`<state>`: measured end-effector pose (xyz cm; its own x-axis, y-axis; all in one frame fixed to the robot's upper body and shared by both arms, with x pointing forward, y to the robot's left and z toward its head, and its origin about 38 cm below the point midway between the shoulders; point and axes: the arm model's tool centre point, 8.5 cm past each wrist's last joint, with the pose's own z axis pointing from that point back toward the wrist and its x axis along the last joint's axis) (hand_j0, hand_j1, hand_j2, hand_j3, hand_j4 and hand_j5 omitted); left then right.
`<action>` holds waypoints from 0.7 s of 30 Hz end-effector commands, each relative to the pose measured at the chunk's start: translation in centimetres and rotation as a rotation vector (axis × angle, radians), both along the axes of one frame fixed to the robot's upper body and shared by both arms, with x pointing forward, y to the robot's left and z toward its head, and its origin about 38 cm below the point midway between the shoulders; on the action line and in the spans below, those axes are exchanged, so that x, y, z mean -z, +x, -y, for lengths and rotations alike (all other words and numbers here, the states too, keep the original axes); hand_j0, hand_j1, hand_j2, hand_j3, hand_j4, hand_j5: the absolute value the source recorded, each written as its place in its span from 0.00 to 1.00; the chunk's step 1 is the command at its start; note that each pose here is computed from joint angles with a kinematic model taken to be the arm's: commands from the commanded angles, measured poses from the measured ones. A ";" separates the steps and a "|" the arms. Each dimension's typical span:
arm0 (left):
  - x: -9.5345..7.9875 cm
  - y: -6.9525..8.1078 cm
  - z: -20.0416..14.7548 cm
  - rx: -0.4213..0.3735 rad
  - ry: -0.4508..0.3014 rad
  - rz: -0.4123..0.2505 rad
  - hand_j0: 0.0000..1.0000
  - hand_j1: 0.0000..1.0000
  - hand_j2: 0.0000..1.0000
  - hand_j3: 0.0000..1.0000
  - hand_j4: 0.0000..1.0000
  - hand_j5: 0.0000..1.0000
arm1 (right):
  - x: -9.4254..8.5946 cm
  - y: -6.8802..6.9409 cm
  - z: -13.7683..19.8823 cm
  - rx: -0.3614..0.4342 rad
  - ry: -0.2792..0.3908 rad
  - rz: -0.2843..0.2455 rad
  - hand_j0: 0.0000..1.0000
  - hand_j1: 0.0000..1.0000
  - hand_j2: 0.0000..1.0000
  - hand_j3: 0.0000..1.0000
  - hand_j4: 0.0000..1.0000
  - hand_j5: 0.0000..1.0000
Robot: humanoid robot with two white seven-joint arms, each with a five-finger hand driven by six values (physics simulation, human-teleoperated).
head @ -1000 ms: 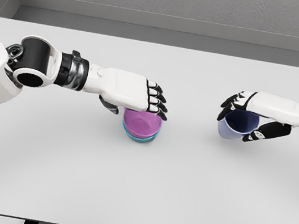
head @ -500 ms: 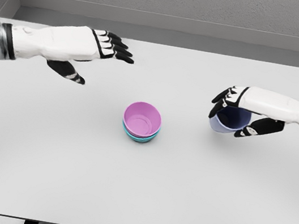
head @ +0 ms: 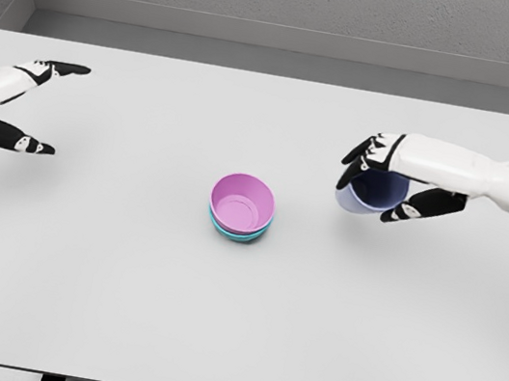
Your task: Stacking bowl and cup with both arms
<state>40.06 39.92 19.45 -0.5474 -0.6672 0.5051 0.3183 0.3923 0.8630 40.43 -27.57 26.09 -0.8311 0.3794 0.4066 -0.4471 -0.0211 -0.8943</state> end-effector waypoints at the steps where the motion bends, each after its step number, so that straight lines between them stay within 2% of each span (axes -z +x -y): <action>1: 0.2 0.1 0.4 -0.013 -0.056 0.014 1.00 1.00 1.00 1.00 1.00 1.00 | 0.0 0.0 -0.5 -0.007 0.016 -0.006 0.65 0.65 0.65 0.65 0.65 0.65; 4: 0.5 0.1 0.1 -0.024 -0.063 0.007 1.00 1.00 1.00 1.00 1.00 1.00 | -0.2 0.0 -0.7 -0.013 0.018 0.002 0.65 0.65 0.65 0.65 0.65 0.65; 8: 1.2 0.3 0.9 -0.028 -0.107 0.009 1.00 1.00 1.00 1.00 1.00 1.00 | -0.5 -0.3 -1.4 -0.037 0.024 0.012 0.65 0.65 0.65 0.65 0.65 0.65; 21: 1.2 0.4 0.7 -0.032 -0.107 0.008 1.00 1.00 1.00 1.00 1.00 1.00 | -1.6 -1.0 -3.0 -0.090 0.040 0.044 0.65 0.65 0.65 0.65 0.65 0.65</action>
<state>40.45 39.15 18.18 -0.5314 -0.6306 0.5657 0.2980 0.4860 0.8216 39.63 -24.81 27.51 -0.8766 0.2960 0.3794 -0.4049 -0.0277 -0.9140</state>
